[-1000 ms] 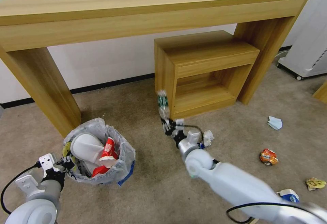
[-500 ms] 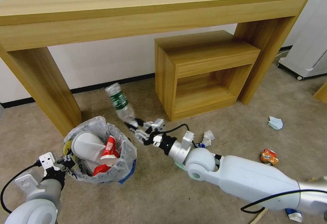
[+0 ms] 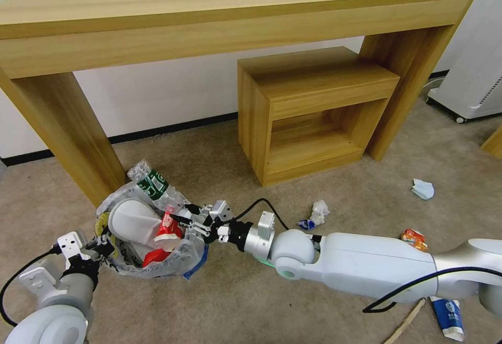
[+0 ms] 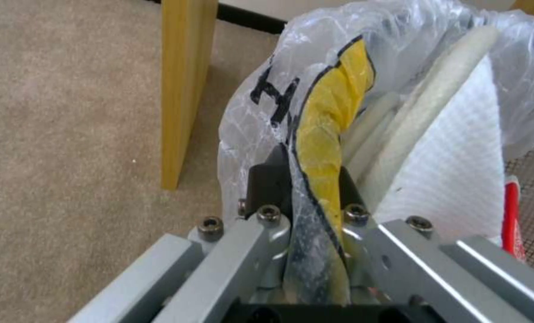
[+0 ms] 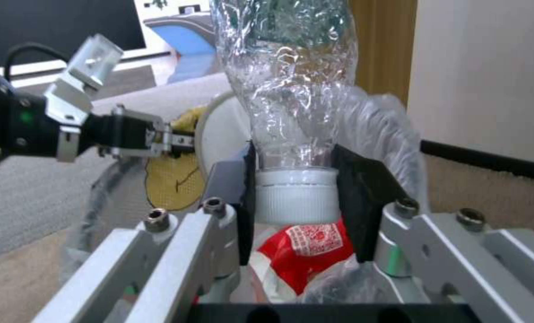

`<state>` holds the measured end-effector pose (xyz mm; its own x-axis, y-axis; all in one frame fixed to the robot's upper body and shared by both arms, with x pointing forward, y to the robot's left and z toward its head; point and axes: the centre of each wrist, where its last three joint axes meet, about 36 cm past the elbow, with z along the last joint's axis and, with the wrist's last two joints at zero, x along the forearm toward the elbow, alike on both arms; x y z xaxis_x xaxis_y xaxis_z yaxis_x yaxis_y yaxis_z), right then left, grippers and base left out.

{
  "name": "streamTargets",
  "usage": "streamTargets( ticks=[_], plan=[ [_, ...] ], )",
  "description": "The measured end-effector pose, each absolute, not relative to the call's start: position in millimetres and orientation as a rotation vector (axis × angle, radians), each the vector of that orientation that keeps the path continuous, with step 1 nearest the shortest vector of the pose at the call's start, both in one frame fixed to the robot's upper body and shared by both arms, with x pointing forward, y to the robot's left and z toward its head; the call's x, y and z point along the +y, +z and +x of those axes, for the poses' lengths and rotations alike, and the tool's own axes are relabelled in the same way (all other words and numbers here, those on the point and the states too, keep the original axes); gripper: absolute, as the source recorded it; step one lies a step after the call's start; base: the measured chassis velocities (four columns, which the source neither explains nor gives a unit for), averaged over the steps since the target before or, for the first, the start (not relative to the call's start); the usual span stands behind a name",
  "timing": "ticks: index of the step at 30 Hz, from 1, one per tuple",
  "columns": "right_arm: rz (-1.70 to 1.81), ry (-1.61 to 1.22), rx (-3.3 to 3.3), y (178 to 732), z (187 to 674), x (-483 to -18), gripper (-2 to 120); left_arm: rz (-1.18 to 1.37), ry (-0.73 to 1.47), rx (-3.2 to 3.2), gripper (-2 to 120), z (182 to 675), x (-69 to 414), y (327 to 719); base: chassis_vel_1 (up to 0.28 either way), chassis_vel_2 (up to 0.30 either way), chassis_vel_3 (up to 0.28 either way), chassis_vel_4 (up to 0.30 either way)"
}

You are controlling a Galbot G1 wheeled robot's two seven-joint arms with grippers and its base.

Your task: Pick up the trash bin and place the garbage on the floor into it.

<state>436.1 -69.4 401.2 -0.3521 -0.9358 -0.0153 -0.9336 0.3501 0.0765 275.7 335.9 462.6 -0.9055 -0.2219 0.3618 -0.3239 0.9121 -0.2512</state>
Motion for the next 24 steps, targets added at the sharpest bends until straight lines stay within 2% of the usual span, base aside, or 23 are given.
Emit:
streamTargets(
  ticks=[5, 8, 11, 13, 14, 16, 17, 24],
  plan=[
    [1.777, -0.098, -2.542, 393, 437, -51, 50, 0.398, 0.445, -2.746, 3, 275, 334, 463, 0.000, 0.000, 0.000, 0.000],
    [1.793, -0.093, -2.535, 393, 437, -40, 46, 0.398, 0.447, -2.748, 3, 275, 334, 464, 0.000, 0.000, 0.000, 0.000],
    [1.807, -0.092, -2.534, 393, 438, -29, 47, 0.396, 0.450, -2.750, 3, 274, 333, 465, 0.000, 0.000, 0.000, 0.000],
    [1.813, -0.095, -2.536, 396, 438, -24, 55, 0.395, 0.451, -2.750, 3, 274, 333, 465, 0.000, 0.000, 0.000, 0.000],
    [1.813, -0.095, -2.536, 396, 438, -24, 55, 0.395, 0.451, -2.750, 3, 274, 333, 465, 0.000, 0.000, 0.000, 0.000],
    [1.806, -0.114, -2.559, 402, 439, -25, 67, 0.395, 0.448, -2.750, 3, 275, 334, 464, 0.000, 0.000, 0.000, 0.000],
    [1.806, -0.114, -2.559, 402, 439, -25, 67, 0.395, 0.448, -2.750, 3, 275, 334, 464, 0.000, 0.000, 0.000, 0.000],
    [1.696, -0.223, -2.681, 423, 443, -35, 92, 0.402, 0.442, -2.736, 3, 277, 336, 459, 0.000, 0.000, 0.000, 0.000]
  ],
)
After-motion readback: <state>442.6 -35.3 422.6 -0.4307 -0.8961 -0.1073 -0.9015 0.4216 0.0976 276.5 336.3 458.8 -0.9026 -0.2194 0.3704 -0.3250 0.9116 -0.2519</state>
